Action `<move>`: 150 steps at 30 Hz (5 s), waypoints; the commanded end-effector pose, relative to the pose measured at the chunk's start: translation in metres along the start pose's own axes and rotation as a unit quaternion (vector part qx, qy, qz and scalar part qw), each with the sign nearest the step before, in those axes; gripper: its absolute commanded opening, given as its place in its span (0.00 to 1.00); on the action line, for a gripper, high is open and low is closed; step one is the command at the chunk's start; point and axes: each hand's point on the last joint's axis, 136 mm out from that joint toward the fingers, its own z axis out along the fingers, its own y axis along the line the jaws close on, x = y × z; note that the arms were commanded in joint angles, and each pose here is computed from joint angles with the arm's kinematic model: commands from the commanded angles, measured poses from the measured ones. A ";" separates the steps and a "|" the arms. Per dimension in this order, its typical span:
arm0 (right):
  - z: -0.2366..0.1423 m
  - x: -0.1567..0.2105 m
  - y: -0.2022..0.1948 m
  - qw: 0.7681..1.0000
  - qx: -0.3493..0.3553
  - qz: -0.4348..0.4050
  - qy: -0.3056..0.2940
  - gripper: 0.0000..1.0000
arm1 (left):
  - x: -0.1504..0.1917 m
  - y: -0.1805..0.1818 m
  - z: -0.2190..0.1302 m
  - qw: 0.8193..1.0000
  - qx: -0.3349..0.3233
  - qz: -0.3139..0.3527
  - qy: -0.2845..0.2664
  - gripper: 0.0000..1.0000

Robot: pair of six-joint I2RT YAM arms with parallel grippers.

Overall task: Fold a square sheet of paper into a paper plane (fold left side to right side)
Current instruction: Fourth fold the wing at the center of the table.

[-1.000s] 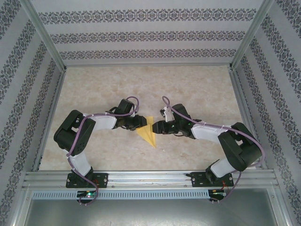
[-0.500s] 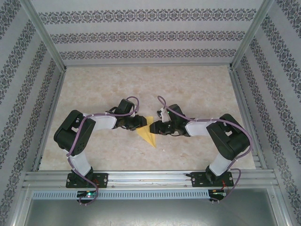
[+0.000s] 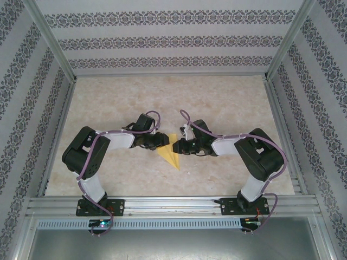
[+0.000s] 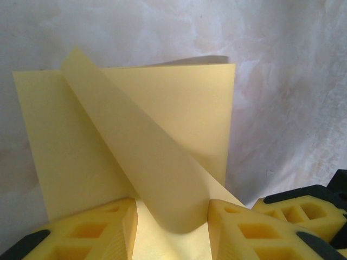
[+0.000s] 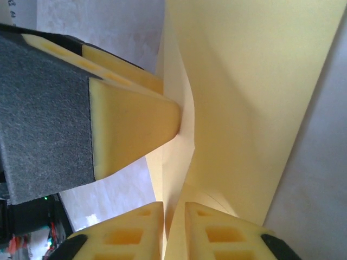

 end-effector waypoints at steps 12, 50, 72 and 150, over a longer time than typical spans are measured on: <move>0.001 -0.002 -0.015 0.999 0.044 -0.008 0.000 0.04 | 0.006 0.007 0.000 1.000 -0.027 0.005 0.007 0.39; 0.004 0.015 -0.057 0.992 0.125 0.014 0.022 0.00 | 0.004 0.001 -0.004 1.000 -0.020 0.008 -0.001 0.40; 0.004 0.033 -0.080 0.985 0.164 0.035 0.037 0.00 | -0.007 -0.062 -0.023 0.994 0.094 0.058 -0.004 0.19; -0.030 0.011 0.029 1.000 -0.003 -0.004 0.015 0.11 | 0.024 0.028 0.031 0.998 -0.026 0.018 0.058 0.05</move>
